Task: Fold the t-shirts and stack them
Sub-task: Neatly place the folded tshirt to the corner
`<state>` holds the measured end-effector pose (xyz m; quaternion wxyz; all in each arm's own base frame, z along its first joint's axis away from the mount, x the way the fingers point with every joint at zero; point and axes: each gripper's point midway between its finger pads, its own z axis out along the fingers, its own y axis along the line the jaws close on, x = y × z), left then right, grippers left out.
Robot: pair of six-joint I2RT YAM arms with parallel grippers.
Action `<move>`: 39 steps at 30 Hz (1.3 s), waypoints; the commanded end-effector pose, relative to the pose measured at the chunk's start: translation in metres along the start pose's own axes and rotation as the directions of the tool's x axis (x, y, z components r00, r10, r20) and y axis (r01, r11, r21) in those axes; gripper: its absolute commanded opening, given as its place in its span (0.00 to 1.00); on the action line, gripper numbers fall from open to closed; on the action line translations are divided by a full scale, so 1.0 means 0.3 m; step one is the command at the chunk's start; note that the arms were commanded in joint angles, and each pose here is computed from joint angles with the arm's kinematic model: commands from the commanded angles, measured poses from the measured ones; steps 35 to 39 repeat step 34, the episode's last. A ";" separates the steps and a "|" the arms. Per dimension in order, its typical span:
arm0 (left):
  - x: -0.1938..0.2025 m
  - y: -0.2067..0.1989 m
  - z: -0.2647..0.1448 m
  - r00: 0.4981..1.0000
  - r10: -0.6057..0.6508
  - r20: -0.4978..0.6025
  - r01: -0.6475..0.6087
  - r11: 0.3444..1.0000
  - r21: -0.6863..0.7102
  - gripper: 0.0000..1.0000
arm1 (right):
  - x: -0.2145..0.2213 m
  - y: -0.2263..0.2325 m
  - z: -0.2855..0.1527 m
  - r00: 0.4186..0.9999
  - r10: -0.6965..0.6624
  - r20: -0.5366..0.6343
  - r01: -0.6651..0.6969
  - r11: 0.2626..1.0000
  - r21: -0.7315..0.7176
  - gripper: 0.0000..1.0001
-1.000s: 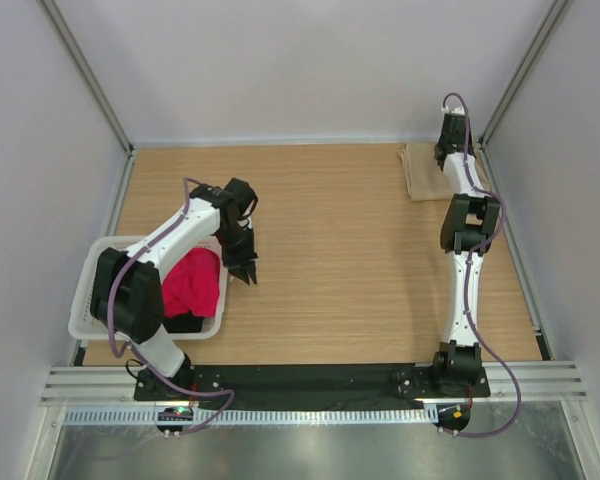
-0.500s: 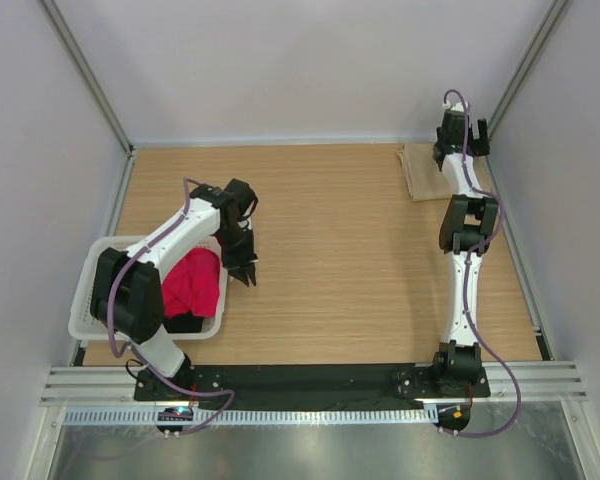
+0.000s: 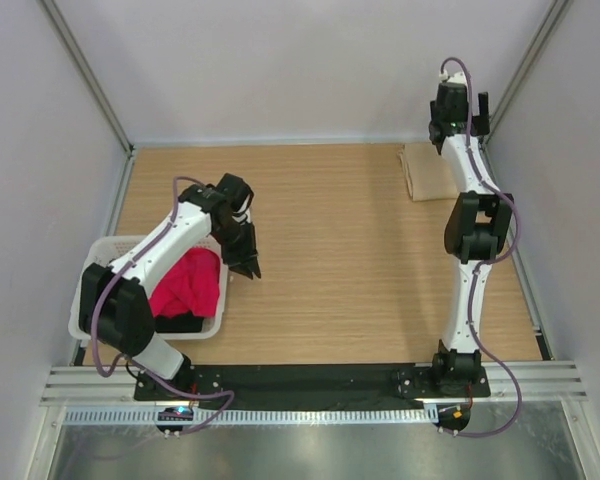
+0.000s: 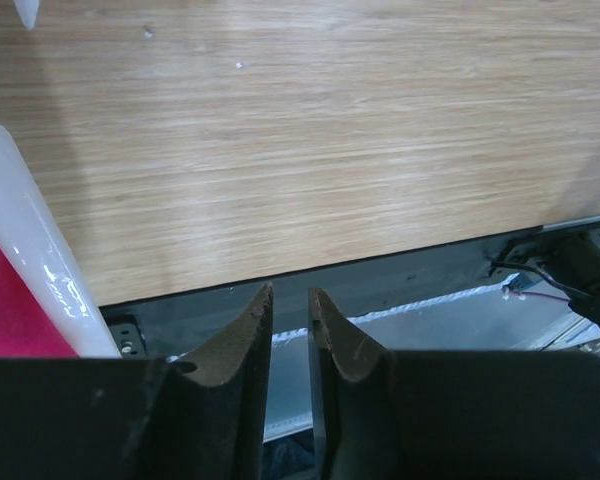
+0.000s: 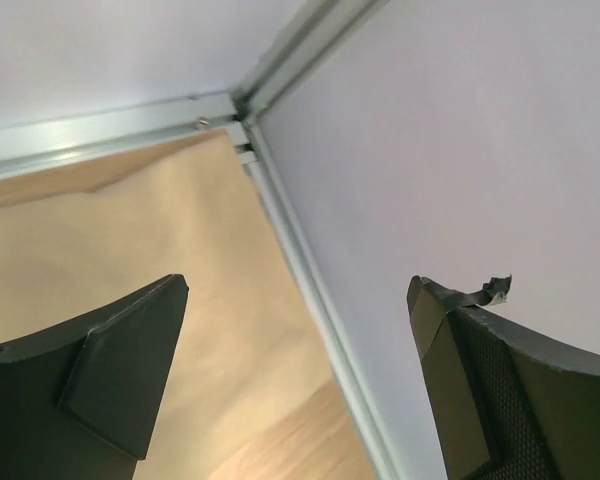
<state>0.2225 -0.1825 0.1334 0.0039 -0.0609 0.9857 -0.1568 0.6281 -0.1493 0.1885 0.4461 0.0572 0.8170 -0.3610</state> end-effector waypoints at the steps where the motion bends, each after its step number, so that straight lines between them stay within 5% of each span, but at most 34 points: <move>1: -0.028 -0.092 -0.093 0.993 0.017 0.113 -0.031 0.991 0.127 0.23 | -0.211 0.028 -0.302 0.984 0.156 0.091 -0.144 0.982 -0.125 1.00; 6: -0.032 -0.155 -0.135 0.983 0.023 0.181 -0.059 0.979 0.196 0.31 | -0.169 0.247 -0.637 0.967 0.240 -0.088 -0.254 0.858 -0.446 1.00; 9: -0.031 -0.189 -0.151 0.975 0.027 0.221 -0.080 0.970 0.232 0.38 | -0.106 0.404 -0.892 0.931 0.275 -0.239 -0.364 0.662 -0.655 1.00; 12: -0.024 -0.198 -0.148 0.967 0.009 0.254 -0.075 0.965 0.250 0.43 | 0.039 0.520 -1.093 0.868 0.286 -0.405 -0.496 0.468 -0.732 1.00; 16: -0.013 -0.177 -0.144 0.948 -0.037 0.318 -0.054 0.960 0.274 0.50 | 0.271 0.432 -1.292 0.767 0.347 -0.539 -0.639 0.336 -0.692 1.00; 22: 0.026 -0.073 -0.150 0.877 -0.073 0.474 -0.055 0.967 0.250 0.64 | 0.644 0.279 -1.349 0.753 0.288 -0.591 -0.649 0.468 -0.600 1.00; 25: 0.052 -0.024 -0.123 0.859 -0.087 0.505 -0.052 0.966 0.254 0.66 | 0.728 0.184 -1.376 0.727 0.357 -0.586 -0.682 0.476 -0.556 1.00; 31: 0.101 0.000 -0.120 0.816 -0.183 0.548 -0.056 0.919 0.390 0.71 | 0.883 0.141 -1.451 0.634 0.404 -0.659 -0.772 0.385 -0.506 1.00; 34: 0.152 -0.026 -0.116 0.815 -0.238 0.528 -0.094 0.845 0.527 0.72 | 0.919 0.159 -1.511 0.569 0.396 -0.721 -0.822 0.269 -0.502 1.00; 39: 0.152 -0.026 -0.116 0.815 -0.238 0.528 -0.094 0.845 0.527 0.72 | 0.919 0.159 -1.511 0.569 0.396 -0.721 -0.822 0.269 -0.502 1.00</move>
